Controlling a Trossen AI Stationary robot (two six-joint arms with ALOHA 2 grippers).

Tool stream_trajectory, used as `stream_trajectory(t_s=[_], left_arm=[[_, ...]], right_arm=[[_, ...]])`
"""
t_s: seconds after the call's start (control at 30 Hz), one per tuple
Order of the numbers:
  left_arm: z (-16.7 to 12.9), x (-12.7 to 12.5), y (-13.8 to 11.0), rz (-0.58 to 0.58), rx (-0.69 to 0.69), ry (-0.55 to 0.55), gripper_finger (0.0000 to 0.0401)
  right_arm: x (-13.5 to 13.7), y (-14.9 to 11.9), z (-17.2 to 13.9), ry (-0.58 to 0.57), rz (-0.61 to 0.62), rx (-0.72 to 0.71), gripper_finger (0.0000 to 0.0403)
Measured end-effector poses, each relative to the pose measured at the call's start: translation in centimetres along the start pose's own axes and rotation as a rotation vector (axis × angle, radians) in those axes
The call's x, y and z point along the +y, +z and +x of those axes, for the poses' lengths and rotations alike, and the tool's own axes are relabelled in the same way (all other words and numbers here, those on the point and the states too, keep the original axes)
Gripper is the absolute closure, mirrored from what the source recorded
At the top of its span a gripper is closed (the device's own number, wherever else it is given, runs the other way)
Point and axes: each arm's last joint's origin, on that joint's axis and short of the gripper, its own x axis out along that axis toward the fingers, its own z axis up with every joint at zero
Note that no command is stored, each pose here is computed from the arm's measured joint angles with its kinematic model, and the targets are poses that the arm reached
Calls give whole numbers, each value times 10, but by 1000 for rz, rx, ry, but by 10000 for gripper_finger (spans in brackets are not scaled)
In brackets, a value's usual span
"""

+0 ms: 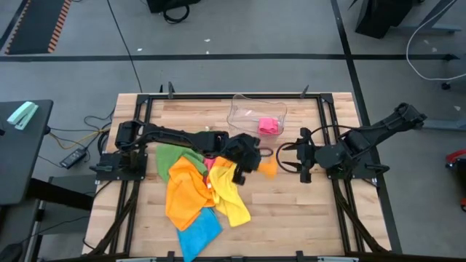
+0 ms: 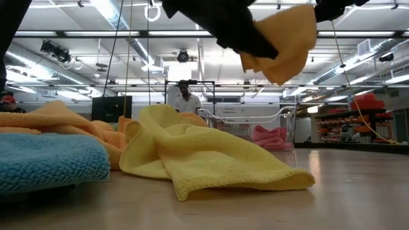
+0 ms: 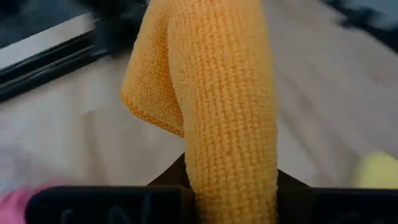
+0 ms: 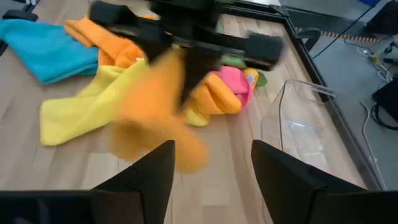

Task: Fold microfiber towels
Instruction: Fold the right orange microfiber cloth

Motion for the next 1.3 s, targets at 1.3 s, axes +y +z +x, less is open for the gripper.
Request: stream_trajectory(t_s=[1.3], left_arm=[[52,-43,-17,-535,59,-219,339]], right_arm=[[54,-63,62,207,250,-219,170]])
